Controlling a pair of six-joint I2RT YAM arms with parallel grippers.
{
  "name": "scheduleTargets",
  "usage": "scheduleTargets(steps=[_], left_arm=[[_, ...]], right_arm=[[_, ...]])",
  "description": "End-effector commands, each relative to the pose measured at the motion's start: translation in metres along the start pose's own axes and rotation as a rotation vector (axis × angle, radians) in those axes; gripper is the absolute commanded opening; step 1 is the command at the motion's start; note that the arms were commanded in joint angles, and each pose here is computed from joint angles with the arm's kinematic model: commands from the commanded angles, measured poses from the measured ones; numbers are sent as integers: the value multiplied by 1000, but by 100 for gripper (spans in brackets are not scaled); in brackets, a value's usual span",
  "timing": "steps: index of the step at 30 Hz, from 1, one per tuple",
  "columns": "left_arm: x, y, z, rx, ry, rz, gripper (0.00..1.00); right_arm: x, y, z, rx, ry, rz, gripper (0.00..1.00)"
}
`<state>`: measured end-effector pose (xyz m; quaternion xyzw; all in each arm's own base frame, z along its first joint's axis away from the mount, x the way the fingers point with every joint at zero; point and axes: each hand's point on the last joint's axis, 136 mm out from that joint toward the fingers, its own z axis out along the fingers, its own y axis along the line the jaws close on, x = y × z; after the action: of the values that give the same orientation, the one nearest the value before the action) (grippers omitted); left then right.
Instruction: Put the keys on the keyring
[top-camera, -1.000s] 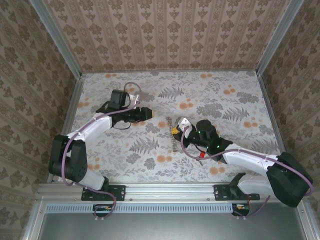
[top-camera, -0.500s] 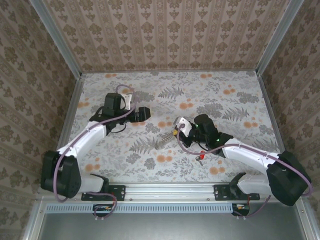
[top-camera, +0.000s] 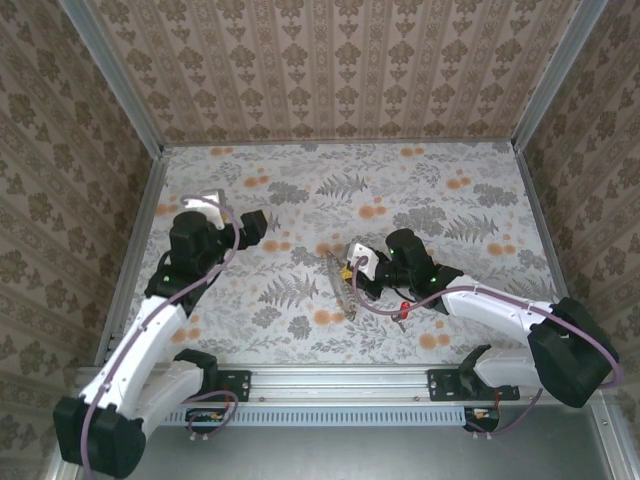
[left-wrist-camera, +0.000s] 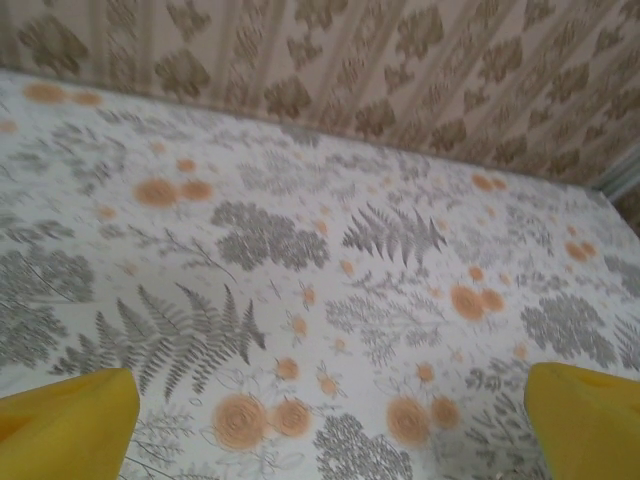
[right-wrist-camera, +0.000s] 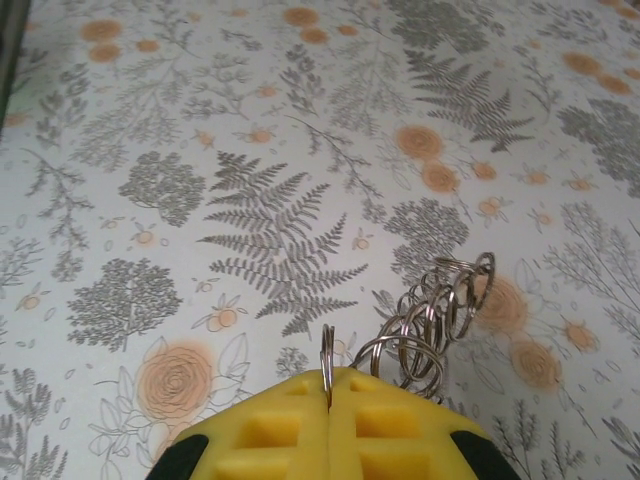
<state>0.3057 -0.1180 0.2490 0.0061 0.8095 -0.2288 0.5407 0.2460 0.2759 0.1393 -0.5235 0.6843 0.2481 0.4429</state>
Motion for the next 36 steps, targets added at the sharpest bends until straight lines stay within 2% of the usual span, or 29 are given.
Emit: scheduleTargets(steps=[1,4,9,11,15,19,26,29,36], left_arm=[[-5,-3,-7,43,-113,84,100],[10,-28,-12,207,-104,197,100],[45,-65,-12,442,25,295,79],[59,-81,-13,548,54,337,76],[105,-115,-24,770,120,547,70],[117,-129,-22,844,151,567,62],[139,-148,-26,996,158,704,61],[144,-153,-26,1043,189,726,55],[165,-155,-22,1067,175,840,46]], right_arm=[[-20,8,-2,-80,-71,-36,0],[-24,9,0,-120,-97,7,0],[-28,10,2,-166,-135,31,0],[-26,9,4,-175,-135,37,0],[-25,8,6,-190,-141,28,0],[-26,10,6,-188,-158,-36,0],[-21,14,6,-234,-119,-61,0],[-18,14,8,-233,-122,-72,0],[-9,12,16,-230,-108,-94,0]])
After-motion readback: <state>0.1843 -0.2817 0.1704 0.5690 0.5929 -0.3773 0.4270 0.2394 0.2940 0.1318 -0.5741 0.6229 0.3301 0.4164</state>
